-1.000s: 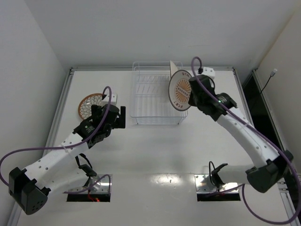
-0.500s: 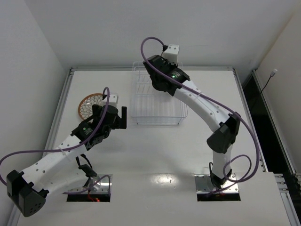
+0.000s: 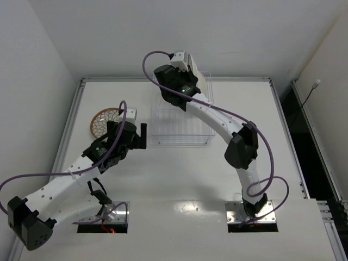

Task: Load the plates into the dish rack

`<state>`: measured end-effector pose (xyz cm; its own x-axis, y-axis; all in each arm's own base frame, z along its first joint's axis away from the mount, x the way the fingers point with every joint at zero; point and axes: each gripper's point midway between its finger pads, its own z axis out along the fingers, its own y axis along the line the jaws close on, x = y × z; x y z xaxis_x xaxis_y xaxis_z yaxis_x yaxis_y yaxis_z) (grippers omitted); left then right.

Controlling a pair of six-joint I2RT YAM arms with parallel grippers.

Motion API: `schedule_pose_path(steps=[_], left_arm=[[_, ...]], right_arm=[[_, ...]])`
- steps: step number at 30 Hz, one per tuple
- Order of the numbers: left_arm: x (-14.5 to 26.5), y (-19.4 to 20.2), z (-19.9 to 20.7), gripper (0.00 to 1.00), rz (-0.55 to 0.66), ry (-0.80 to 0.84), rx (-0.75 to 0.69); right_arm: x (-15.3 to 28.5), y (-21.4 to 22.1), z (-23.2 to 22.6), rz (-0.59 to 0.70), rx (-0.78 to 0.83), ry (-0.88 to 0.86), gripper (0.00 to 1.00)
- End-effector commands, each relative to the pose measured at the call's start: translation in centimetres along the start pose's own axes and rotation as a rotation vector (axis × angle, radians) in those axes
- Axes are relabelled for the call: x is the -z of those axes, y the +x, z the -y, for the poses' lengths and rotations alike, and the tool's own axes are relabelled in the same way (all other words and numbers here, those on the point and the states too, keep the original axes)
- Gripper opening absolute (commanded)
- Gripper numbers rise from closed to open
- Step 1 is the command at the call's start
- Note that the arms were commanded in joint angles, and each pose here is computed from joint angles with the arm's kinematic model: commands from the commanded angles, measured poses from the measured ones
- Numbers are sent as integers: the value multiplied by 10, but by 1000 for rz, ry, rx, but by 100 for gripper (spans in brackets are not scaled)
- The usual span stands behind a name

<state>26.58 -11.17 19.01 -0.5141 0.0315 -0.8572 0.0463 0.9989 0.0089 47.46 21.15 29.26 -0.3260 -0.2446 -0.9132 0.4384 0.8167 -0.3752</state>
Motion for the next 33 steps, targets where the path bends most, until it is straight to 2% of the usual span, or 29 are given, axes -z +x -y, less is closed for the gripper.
schedule_pose_path(steps=[1, 9, 22, 27, 30, 33], left_arm=[[2, -7, 2, 100, 36, 10, 5], [2, -7, 2, 100, 36, 10, 5], [1, -7, 6, 100, 30, 28, 4], [1, -7, 6, 100, 30, 28, 4], [1, -7, 6, 100, 30, 28, 4], [1, -7, 6, 100, 30, 28, 4]], right_arm=[[-2, -27, 1, 62, -49, 69, 0], [-15, -2, -30, 58, 64, 95, 0], [-34, 19, -52, 41, 135, 111, 0], [-35, 40, -66, 4, 165, 38, 1], [-37, 50, -75, -30, 113, -35, 4], [-41, 73, -79, -109, 118, -110, 4]])
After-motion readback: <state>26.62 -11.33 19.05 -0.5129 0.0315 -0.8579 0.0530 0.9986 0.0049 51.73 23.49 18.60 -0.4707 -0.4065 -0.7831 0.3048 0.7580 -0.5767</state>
